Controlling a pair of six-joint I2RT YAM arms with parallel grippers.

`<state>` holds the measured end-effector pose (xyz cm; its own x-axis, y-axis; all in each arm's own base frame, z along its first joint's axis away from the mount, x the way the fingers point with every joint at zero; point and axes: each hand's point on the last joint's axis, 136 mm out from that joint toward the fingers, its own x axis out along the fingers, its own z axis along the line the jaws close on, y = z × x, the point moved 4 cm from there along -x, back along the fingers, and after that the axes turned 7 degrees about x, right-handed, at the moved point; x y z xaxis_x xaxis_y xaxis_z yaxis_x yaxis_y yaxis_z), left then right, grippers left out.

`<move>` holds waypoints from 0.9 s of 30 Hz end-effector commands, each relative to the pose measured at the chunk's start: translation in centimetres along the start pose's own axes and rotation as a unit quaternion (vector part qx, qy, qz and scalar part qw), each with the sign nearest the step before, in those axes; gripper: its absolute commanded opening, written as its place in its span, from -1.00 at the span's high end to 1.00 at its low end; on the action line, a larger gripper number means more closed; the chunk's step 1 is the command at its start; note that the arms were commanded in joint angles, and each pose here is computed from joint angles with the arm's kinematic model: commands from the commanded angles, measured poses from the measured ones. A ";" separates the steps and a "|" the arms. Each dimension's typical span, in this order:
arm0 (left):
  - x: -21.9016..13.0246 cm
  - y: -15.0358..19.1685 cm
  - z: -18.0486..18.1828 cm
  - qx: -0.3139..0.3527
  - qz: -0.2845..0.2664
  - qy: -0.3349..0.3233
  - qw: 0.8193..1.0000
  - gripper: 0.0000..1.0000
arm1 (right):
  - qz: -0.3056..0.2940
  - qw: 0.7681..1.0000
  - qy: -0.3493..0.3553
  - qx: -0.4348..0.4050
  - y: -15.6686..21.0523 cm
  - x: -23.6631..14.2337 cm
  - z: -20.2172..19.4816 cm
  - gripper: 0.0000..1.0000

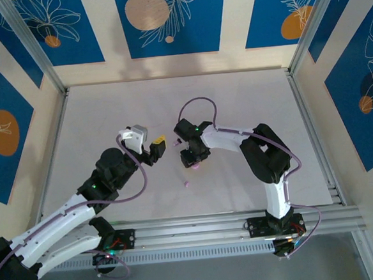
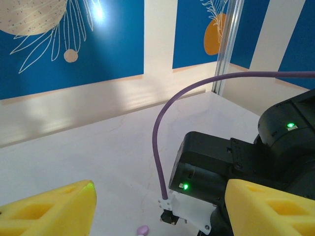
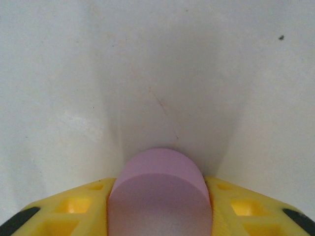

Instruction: Insert the wireless bluetooth earbuds into the charging case

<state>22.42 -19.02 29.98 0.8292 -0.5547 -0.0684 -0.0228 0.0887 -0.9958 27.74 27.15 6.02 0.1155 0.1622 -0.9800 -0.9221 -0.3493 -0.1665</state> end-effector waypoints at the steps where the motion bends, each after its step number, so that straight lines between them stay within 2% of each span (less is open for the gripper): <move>1: -0.6 -1.4 0.2 -0.011 -0.020 -0.003 1.000 -0.38 | -0.028 0.999 -0.013 -0.012 0.3 -1.7 0.3 0.24; 5: -0.8 -1.3 0.4 -0.023 -0.012 -0.011 1.000 -0.38 | -0.115 0.990 -0.073 -0.045 -0.1 -5.9 1.3 0.41; 9: -0.6 -1.5 0.3 -0.047 -0.001 -0.002 0.999 -0.38 | -0.233 0.954 -0.141 -0.123 0.4 -12.2 2.4 0.43; 11: -0.3 -1.8 -0.2 -0.060 0.002 0.019 0.998 -0.38 | -0.288 0.924 -0.175 -0.179 1.0 -15.1 3.1 0.43; 14: 0.3 -2.8 -1.8 -0.071 0.001 0.081 0.994 -0.39 | -0.369 0.865 -0.207 -0.269 2.5 -18.9 4.0 0.44; 15: 0.5 -3.2 -2.7 -0.073 0.000 0.112 0.991 -0.40 | -0.404 0.840 -0.208 -0.297 2.9 -20.2 4.2 0.43; 19: 1.4 -4.7 -6.0 -0.080 0.013 0.233 0.969 -0.39 | -0.485 0.779 -0.189 -0.349 3.6 -22.9 4.2 0.43; 24: 1.9 -5.3 -8.0 -0.091 0.019 0.306 0.947 -0.34 | -0.503 0.768 -0.169 -0.359 3.3 -24.2 4.0 0.42; 27: 2.4 -4.7 -7.9 -0.094 0.033 0.296 0.950 -0.32 | -0.510 0.763 -0.172 -0.359 3.3 -24.6 4.2 0.42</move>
<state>20.70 -26.87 32.51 0.4270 -0.8944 -0.1333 -0.2086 0.0460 -0.9769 20.64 25.52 28.16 0.4283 0.8503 -0.3058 -0.0619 -0.3100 -0.9487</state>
